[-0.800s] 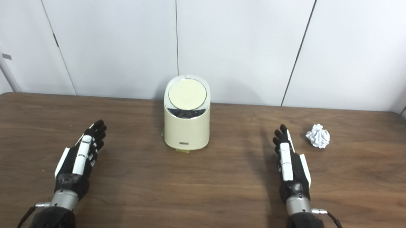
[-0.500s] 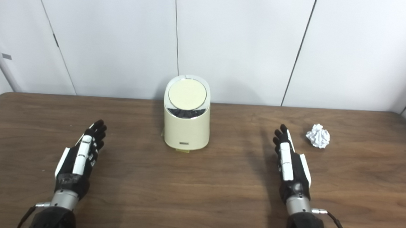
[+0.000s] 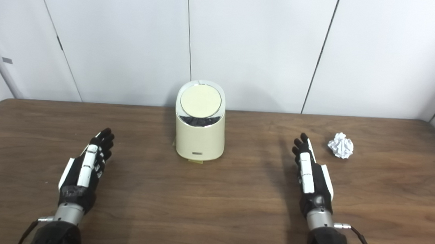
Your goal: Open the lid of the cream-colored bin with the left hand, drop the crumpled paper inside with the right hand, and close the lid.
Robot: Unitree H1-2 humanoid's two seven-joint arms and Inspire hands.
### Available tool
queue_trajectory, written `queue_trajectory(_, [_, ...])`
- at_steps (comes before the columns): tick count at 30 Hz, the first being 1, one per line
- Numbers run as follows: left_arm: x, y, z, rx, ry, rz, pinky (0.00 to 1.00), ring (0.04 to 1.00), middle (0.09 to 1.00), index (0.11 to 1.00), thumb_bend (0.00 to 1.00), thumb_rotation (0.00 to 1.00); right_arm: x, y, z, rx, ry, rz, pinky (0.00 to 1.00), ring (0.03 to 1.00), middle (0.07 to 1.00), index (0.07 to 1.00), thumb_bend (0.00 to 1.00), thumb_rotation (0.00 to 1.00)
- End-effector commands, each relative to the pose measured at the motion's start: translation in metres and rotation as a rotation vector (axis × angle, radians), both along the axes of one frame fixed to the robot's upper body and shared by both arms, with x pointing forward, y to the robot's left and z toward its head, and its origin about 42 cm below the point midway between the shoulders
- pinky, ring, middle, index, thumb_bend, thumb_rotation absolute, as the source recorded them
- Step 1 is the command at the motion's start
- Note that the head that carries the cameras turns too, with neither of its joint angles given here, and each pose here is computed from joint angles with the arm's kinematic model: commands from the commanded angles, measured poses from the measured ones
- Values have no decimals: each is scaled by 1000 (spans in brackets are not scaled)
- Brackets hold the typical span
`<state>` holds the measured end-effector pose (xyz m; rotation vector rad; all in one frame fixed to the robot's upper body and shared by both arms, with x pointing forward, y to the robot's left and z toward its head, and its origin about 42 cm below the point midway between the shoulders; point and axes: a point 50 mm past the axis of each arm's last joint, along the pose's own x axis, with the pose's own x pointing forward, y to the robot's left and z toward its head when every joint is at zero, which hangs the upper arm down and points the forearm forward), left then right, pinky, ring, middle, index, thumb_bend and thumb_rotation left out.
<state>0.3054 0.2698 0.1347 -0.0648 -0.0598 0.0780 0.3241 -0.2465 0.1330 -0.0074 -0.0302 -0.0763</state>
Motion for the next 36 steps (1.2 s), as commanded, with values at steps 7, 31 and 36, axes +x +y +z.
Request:
queue_trajectory(7, [10,0,19,10,-79,-10,1000,971,941,958,477,879,10,1,21,-6,-85,14,1000,964,966,991,565,1000])
queue_trajectory(31, [-3,1,3,56,-58,-21,1000,975,949,960,445,685,1,1,-4,30,-58,9,1000,968,969,985,611,1000])
queue_trajectory(36, [-3,-1,5,67,-55,-18,1000,980,949,970,450,685,-2,-1,-8,36,-58,7,1000,967,970,987,626,1000])
